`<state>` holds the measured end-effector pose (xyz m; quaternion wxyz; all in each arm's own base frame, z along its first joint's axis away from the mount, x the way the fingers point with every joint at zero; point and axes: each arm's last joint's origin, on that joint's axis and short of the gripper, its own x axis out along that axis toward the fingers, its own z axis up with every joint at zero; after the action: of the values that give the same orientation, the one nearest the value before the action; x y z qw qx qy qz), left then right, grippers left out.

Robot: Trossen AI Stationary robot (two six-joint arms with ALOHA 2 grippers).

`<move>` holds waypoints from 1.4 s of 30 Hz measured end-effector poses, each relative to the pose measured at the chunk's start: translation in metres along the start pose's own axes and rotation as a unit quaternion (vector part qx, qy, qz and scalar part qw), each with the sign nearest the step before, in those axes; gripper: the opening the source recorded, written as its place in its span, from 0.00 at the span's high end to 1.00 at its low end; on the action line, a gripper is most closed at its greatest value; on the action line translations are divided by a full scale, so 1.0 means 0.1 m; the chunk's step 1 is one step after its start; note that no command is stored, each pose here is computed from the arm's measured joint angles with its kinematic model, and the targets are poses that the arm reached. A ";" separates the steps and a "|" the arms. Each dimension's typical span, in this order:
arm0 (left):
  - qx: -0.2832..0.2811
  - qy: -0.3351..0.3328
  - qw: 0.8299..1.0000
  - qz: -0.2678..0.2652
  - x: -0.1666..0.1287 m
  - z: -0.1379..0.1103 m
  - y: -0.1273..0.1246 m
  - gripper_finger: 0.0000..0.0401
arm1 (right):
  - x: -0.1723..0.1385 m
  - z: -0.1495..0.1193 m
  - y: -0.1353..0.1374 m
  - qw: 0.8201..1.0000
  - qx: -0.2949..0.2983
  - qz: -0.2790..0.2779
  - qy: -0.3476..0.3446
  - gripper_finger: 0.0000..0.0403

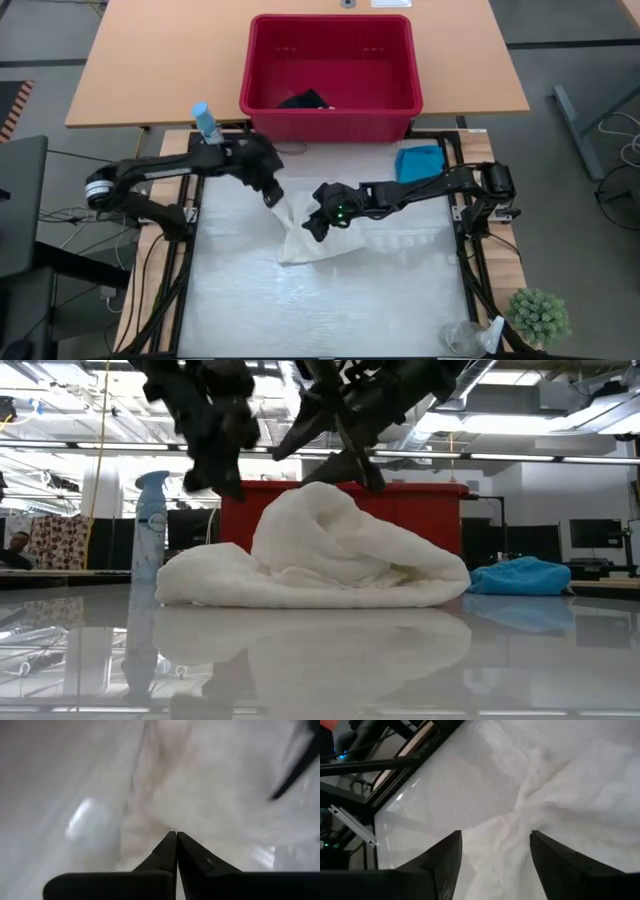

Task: Fold laundry
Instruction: Fold the white blouse

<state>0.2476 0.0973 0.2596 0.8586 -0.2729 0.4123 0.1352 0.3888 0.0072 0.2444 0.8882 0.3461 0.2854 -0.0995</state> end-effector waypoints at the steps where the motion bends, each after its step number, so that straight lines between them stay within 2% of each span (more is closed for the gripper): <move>1: 0.009 -0.026 1.000 -0.007 -0.11 0.03 -0.02 1.00 | -0.02 0.01 0.01 1.000 -0.003 0.003 -0.003 0.37; 6: 0.053 -0.185 0.980 -0.042 -0.56 0.19 -0.17 1.00 | -0.24 0.13 0.12 0.998 -0.032 0.030 -0.039 0.37; 8: 0.055 -0.217 0.973 -0.048 -0.61 0.24 -0.19 1.00 | -0.31 0.14 0.09 0.999 -0.023 0.011 -0.033 0.37; 10: 0.060 -0.237 0.966 -0.080 -0.60 0.30 -0.22 1.00 | -0.39 0.11 0.04 0.999 -0.011 -0.032 -0.016 0.37; 13: 0.091 -0.233 0.954 -0.165 -0.46 0.38 -0.34 1.00 | -0.55 0.06 0.00 0.995 -0.018 -0.101 -0.018 0.37; 15: 0.103 -0.205 0.953 -0.196 -0.29 0.38 -0.40 1.00 | -0.73 0.04 0.03 0.990 -0.025 -0.136 -0.030 0.37; 19: 0.119 -0.173 0.955 -0.212 0.09 0.38 -0.51 1.00 | -1.01 -0.06 0.06 0.980 -0.024 -0.196 -0.032 0.37; 22: 0.126 -0.159 0.955 -0.217 0.36 0.38 -0.55 1.00 | -1.06 -0.16 0.03 0.973 -0.012 -0.232 -0.007 0.37; 31: 0.118 -0.110 0.969 -0.189 0.78 0.32 -0.45 1.00 | -0.59 -0.33 -0.02 0.965 -0.032 -0.258 0.024 0.37; 36: 0.124 -0.039 0.987 -0.090 0.88 0.16 -0.32 1.00 | -0.38 -0.42 -0.07 0.961 -0.035 -0.269 0.045 0.37; 39: 0.131 0.004 0.991 -0.033 0.85 0.06 -0.25 1.00 | -0.34 -0.45 -0.07 0.962 -0.033 -0.264 0.056 0.37; 42: 0.139 0.038 0.990 0.000 0.85 -0.01 -0.21 1.00 | -0.30 -0.46 -0.08 0.962 -0.034 -0.262 0.063 0.37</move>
<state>0.3096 0.0799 0.2002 0.8721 -0.1561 0.4591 0.0659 0.3408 0.0321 0.2300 0.8228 0.2341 0.4243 -0.2969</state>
